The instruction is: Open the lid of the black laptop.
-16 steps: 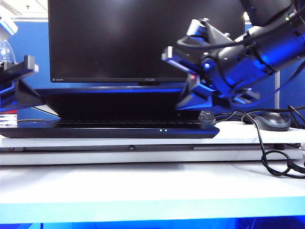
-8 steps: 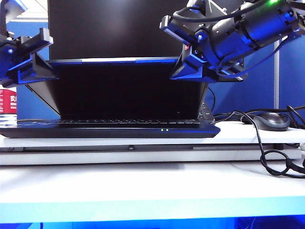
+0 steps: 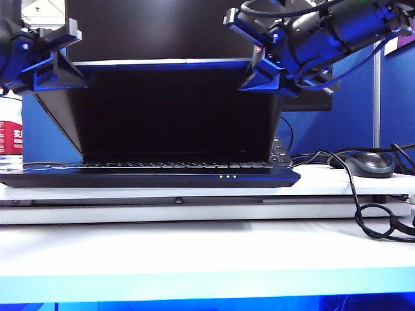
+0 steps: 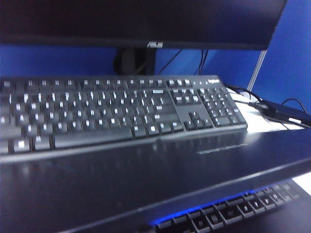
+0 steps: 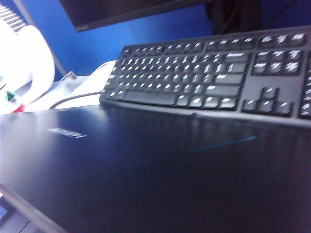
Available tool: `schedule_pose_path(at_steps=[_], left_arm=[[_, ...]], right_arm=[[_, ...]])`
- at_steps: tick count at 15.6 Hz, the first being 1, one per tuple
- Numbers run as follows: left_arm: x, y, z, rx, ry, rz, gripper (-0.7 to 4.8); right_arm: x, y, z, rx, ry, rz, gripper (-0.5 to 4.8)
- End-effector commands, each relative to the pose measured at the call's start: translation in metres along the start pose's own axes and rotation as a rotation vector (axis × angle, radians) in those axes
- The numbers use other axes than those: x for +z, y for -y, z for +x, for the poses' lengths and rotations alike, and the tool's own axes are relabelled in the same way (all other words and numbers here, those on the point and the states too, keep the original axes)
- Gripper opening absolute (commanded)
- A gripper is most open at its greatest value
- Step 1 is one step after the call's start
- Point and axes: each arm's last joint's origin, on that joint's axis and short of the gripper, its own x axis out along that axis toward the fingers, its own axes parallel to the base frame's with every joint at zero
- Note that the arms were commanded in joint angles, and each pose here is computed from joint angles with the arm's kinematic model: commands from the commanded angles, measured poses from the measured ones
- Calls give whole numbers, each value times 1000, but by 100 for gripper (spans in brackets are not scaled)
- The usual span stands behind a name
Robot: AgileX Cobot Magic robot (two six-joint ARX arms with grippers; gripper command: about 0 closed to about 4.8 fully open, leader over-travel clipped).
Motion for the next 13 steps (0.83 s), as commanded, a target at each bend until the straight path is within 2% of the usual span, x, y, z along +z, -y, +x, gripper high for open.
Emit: schedule_pose_path(at_steps=[1,4,8,13], left_arm=[[26,1,5,-4,111,52,-5],[40,1,9,12,153,59,-5],[41,1,9,12,159,59,-5],[57,2,13,6,180,78,-5]], right_arm=[[23,-3,2,7,96,-25,-1],[41,-6,5,12,140,-43,-1],[61,-12,9,16,172,-77,-1],[66,-12,9,15,185,-79,-1]])
